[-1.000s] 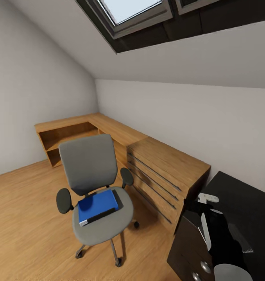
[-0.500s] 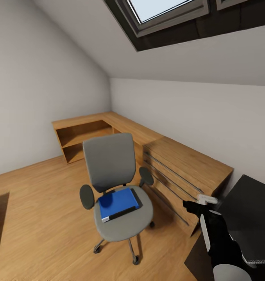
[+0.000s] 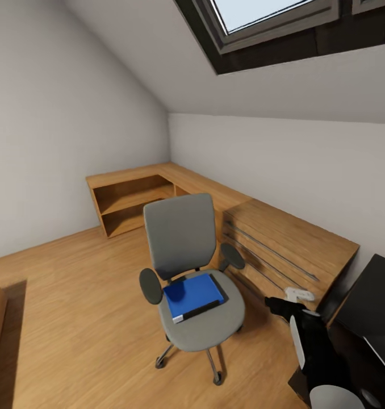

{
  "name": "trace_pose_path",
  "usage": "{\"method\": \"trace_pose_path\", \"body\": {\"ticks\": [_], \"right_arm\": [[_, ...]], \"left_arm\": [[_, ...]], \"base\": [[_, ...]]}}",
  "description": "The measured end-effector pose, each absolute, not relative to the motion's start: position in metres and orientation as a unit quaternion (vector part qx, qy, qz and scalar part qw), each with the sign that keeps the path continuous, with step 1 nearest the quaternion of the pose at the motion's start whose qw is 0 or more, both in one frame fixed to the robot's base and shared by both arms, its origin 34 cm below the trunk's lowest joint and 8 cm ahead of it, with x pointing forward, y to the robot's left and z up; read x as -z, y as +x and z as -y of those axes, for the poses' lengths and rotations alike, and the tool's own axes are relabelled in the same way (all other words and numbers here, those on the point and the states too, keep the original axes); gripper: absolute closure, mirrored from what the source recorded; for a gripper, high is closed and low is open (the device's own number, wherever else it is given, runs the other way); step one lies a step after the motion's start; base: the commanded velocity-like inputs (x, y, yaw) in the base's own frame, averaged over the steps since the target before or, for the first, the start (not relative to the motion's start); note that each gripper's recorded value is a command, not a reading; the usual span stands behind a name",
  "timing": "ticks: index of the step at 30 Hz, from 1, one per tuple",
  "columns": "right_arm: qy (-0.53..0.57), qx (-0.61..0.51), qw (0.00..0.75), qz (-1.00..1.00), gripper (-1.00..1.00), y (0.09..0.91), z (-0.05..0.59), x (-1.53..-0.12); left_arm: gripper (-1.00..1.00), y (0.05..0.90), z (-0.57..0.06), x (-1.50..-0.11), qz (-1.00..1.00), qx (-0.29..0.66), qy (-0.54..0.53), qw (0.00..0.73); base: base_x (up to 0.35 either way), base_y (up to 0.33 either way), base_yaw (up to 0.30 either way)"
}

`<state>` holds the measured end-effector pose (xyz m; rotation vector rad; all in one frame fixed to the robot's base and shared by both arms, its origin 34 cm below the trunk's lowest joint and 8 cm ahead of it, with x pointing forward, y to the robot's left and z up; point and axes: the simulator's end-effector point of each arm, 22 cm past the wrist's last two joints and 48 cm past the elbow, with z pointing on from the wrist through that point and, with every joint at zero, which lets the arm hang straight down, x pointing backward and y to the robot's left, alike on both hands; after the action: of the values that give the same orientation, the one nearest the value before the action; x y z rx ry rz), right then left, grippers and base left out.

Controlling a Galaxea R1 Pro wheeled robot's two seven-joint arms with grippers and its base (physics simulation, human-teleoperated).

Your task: In the bedroom, organize the workspace by keeping the computer under the desk, ensuring the monitor is on the desk, placing the keyboard on the desk next to the monitor, placing the mouse on the desk next to the keyboard, moving the folder from the swivel chair onto the desk next to the mouse, stacking the notebook on top of the folder with the pen on top of the notebook, and positioning the swivel chair next to the desk.

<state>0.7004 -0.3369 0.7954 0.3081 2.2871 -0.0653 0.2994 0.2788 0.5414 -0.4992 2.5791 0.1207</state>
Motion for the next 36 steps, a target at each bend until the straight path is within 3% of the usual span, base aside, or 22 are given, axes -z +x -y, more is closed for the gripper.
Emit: {"method": "trace_pose_path", "body": {"ticks": [36], "right_arm": [[0.122,0.01,0.413,-0.903,-1.0,0.703,0.318,-0.794]], "left_arm": [[-1.0,0.303,-0.28,-0.543,-0.947,-0.045,-0.184,0.257]], "base": [[0.0,0.029,0.008]]}}
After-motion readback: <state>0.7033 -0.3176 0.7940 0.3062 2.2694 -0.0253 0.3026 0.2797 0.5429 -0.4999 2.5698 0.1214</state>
